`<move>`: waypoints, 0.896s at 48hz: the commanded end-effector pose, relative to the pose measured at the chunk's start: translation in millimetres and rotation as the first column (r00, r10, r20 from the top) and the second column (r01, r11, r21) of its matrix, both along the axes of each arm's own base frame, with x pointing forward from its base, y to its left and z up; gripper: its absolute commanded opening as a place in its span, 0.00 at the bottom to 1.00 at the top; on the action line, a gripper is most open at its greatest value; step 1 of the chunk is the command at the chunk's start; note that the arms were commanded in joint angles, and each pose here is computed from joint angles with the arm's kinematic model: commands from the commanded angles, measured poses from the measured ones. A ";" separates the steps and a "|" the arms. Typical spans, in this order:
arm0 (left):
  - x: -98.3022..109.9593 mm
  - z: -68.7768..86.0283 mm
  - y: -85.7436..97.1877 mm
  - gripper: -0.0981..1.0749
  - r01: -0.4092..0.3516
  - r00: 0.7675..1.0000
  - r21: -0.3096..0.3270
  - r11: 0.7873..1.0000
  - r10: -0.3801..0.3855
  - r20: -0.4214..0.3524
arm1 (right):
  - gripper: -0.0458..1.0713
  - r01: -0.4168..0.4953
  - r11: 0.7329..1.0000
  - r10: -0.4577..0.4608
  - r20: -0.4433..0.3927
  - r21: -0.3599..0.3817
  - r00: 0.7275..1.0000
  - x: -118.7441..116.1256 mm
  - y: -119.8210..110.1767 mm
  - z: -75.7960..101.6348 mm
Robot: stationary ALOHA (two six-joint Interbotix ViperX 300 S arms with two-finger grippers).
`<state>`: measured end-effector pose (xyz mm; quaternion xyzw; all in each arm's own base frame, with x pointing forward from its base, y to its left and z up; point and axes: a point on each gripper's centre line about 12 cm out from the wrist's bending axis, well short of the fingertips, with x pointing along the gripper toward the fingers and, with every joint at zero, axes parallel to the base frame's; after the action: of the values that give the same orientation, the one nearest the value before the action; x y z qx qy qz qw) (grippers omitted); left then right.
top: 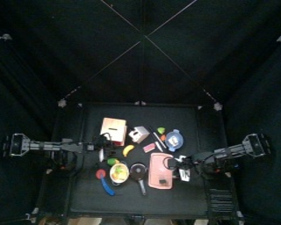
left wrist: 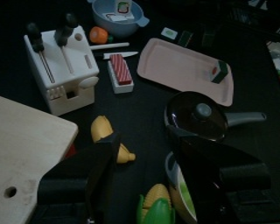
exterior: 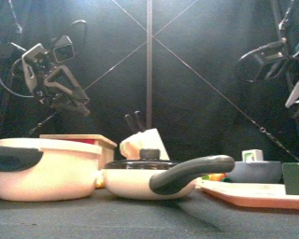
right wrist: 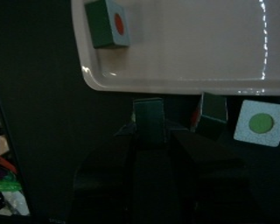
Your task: Place sushi piece to right of plate
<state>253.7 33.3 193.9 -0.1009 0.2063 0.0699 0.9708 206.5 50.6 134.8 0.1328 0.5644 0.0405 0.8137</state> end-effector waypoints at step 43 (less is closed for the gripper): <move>3.0 5.0 0.3 0.80 0.000 1.000 0.001 1.000 0.000 0.018 | 0.80 0.005 1.000 -0.005 0.024 0.016 1.000 8.3 5.0 2.6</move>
<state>253.7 33.4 193.9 -0.1016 0.2062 0.0702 0.9707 208.8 53.8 127.0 0.1388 0.5706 0.0380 0.8085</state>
